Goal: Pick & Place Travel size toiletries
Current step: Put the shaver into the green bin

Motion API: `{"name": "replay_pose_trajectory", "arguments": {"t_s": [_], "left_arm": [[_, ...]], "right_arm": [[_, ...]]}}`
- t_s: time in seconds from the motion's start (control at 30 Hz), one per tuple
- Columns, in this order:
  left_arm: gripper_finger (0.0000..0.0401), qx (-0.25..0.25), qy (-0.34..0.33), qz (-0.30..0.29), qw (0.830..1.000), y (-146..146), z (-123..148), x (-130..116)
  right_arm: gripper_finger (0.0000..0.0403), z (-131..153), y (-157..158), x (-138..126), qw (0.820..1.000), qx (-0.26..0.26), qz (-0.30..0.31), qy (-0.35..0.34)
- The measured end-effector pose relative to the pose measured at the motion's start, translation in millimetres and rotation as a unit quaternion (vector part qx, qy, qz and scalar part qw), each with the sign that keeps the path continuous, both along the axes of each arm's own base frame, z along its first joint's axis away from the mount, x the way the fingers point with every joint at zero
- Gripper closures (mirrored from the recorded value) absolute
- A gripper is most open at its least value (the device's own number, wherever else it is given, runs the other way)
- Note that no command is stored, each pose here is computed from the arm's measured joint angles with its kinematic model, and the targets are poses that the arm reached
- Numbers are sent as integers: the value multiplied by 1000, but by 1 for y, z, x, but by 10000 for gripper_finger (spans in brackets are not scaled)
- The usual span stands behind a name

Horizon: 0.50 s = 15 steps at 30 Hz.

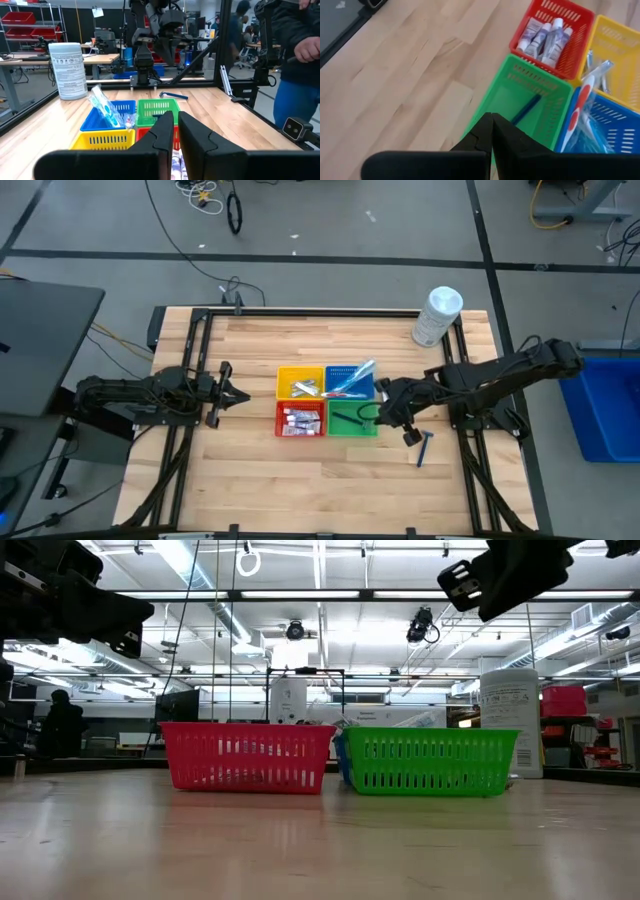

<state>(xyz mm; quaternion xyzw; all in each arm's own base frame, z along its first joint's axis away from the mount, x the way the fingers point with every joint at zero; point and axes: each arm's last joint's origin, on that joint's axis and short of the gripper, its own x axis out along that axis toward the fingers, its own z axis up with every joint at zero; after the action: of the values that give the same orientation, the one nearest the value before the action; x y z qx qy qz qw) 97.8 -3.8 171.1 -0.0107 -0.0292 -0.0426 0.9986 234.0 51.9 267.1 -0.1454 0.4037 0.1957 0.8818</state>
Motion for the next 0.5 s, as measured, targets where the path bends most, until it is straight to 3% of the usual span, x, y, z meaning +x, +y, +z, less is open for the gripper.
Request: {"name": "replay_pose_trajectory", "arguments": {"t_s": [0.27,0.5], "left_arm": [[369,0,0,0,1000,0,0,0],[369,0,0,0,1000,0,0,0]], "right_arm": [[394,-4,16,-9,999,-23,39,25],[394,-11,40,-28,980,-129,145,53]]}}
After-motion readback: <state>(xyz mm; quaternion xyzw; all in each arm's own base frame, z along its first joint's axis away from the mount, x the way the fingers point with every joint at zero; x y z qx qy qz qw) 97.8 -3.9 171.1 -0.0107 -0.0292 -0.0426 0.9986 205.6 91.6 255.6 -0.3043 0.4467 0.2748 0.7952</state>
